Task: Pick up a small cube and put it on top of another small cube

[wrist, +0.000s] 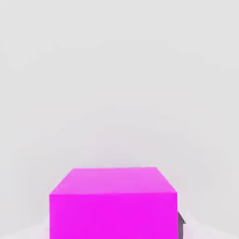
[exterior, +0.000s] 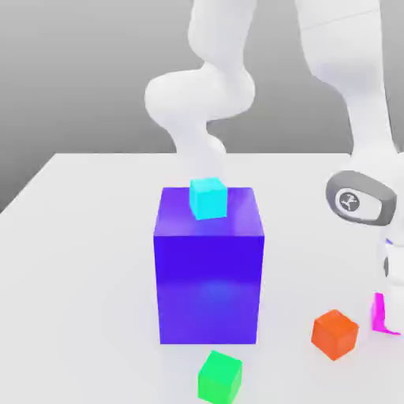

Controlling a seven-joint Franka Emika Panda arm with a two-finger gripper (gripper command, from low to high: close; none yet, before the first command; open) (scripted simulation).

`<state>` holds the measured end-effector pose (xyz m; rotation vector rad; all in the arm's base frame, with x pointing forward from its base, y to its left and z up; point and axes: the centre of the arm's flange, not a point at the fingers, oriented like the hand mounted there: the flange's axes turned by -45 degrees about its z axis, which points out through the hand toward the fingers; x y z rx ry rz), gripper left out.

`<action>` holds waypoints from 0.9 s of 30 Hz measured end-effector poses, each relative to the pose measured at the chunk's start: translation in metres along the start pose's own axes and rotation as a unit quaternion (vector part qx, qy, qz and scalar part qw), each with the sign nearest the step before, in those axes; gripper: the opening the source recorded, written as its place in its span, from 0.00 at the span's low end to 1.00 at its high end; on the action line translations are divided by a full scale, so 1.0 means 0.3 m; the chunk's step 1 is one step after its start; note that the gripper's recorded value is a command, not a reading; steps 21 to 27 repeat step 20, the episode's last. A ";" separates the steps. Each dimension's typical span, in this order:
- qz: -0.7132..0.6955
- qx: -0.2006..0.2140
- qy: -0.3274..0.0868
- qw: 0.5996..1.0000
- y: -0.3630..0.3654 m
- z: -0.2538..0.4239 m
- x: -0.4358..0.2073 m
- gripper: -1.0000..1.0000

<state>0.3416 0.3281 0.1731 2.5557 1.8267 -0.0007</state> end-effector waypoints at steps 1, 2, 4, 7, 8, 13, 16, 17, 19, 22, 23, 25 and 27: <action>0.003 0.000 0.000 1.000 0.007 -0.038 -0.006 0.00; 0.026 -0.001 -0.001 1.000 0.060 -0.062 -0.036 0.00; 0.093 -0.003 -0.003 0.996 0.208 -0.098 -0.133 0.00; 0.199 -0.004 -0.004 0.980 0.416 -0.144 -0.319 0.00; 0.232 -0.004 -0.004 0.973 0.474 -0.158 -0.385 0.00; 0.386 0.000 -0.001 0.923 0.696 -0.200 -0.739 0.00; 0.410 0.001 0.000 0.912 0.727 -0.097 -0.798 0.00; 0.412 0.000 0.000 0.911 0.728 -0.055 -0.804 0.00; 0.413 0.000 0.000 0.911 0.728 -0.029 -0.807 1.00; 0.413 0.000 0.000 0.911 0.728 -0.029 -0.807 1.00; 0.413 0.000 0.000 0.911 0.728 -0.029 -0.807 1.00; 0.413 0.000 0.000 0.911 0.728 -0.029 -0.807 1.00; 0.413 0.000 0.000 0.911 0.728 -0.029 -0.807 1.00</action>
